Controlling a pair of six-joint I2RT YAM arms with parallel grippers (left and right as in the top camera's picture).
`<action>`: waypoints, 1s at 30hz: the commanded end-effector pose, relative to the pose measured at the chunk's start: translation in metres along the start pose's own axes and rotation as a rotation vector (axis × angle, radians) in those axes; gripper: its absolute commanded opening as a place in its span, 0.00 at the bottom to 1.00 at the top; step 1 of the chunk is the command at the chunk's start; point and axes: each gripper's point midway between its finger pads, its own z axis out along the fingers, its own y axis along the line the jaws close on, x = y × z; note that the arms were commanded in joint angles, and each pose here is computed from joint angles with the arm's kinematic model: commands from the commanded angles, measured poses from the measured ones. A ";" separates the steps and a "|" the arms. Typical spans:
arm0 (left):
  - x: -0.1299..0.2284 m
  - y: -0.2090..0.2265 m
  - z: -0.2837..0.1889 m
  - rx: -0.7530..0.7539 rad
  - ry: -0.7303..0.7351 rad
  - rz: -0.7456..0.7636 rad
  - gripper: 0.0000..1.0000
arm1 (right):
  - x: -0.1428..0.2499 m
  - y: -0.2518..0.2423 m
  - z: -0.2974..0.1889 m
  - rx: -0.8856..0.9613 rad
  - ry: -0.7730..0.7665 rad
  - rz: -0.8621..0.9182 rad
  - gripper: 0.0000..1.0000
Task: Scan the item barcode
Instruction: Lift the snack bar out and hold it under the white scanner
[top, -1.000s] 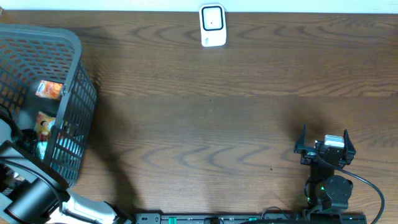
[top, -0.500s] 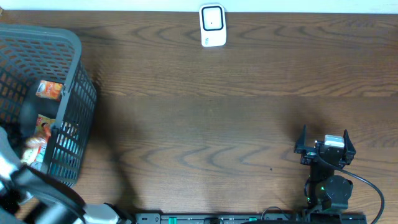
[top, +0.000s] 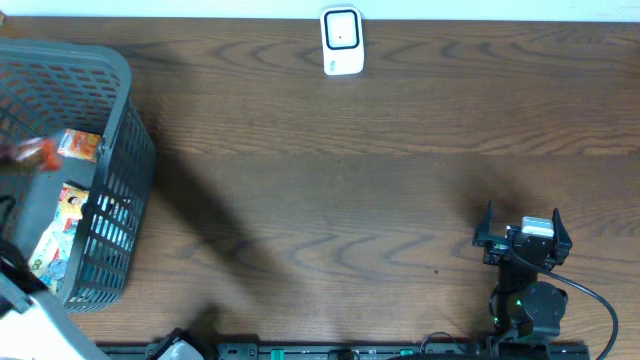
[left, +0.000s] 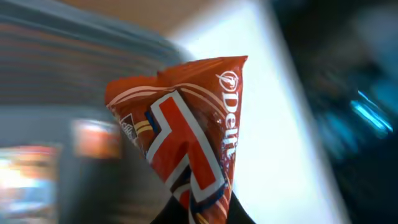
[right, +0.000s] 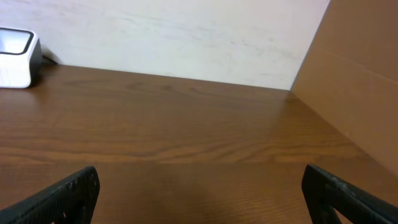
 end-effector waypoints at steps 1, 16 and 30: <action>0.076 -0.070 -0.026 0.323 0.323 0.130 0.08 | 0.001 -0.002 0.000 0.010 0.005 -0.010 0.99; 0.345 -0.071 -0.009 0.231 0.790 0.661 0.08 | 0.001 -0.002 0.000 0.010 0.005 -0.010 0.99; 0.461 0.035 0.057 -0.110 0.999 0.839 0.08 | 0.001 -0.002 0.000 0.010 0.005 -0.010 0.99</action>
